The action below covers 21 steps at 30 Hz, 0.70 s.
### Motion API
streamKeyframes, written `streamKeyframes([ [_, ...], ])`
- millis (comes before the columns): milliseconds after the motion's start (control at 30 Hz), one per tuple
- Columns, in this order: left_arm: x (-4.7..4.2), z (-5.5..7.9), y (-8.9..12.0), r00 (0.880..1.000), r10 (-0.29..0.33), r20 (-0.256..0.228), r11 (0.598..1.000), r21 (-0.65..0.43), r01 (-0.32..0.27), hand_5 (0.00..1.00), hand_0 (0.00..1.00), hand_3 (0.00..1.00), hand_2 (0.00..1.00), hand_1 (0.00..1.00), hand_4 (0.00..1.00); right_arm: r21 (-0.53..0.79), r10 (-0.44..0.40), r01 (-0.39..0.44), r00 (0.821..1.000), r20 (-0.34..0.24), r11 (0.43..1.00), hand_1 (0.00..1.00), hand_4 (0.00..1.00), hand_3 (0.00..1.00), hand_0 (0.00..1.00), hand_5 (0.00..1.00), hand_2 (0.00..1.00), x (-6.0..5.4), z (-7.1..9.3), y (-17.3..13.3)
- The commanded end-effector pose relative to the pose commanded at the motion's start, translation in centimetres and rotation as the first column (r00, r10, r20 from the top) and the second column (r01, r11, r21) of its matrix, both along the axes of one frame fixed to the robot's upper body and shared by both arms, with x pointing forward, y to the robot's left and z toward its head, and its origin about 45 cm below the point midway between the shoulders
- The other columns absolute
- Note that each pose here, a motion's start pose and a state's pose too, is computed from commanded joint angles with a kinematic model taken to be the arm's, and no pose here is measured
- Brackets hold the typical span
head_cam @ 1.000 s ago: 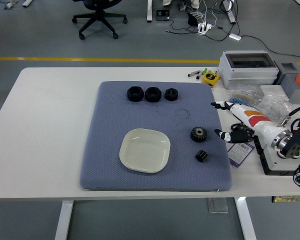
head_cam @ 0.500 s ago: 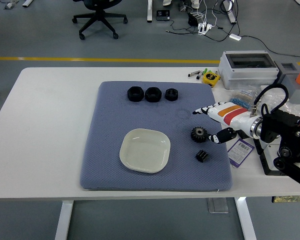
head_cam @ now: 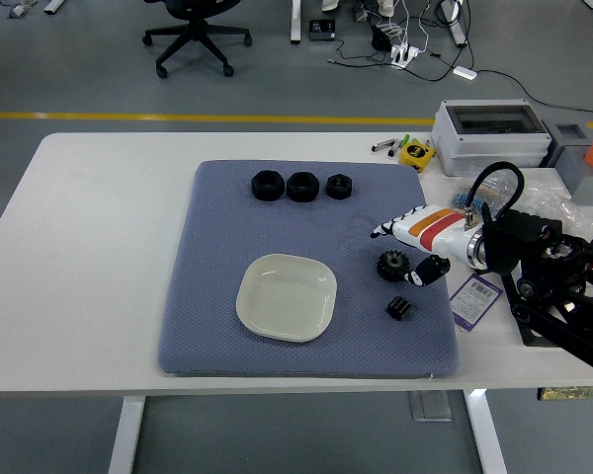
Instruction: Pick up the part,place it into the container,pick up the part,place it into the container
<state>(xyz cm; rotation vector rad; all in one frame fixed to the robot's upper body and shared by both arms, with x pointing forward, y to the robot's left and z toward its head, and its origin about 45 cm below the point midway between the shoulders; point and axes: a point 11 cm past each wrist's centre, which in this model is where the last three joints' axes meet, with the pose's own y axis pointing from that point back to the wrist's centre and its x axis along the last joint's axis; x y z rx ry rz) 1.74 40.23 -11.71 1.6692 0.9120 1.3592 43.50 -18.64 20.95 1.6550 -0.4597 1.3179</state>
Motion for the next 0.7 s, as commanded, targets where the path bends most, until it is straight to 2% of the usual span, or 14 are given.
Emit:
streamKeyframes([
  [333,0.24,0.0,-0.1,1.0,-0.006,0.0,1.0,-0.003,0.006,0.686,0.58,0.696,0.612,0.587,0.706,-0.022,-0.027,0.027,1.0,0.004,0.999,0.814,0.69,0.911,0.87,0.219,0.854,1.1,-1.1,-0.3],
  [700,0.4,0.0,-0.2,1.0,-0.006,0.003,1.0,-0.004,0.006,0.688,0.58,0.7,0.611,0.585,0.708,-0.054,-0.012,0.012,1.0,-0.009,0.998,0.812,0.685,0.92,0.869,0.218,0.855,1.0,-1.3,-0.9],
])
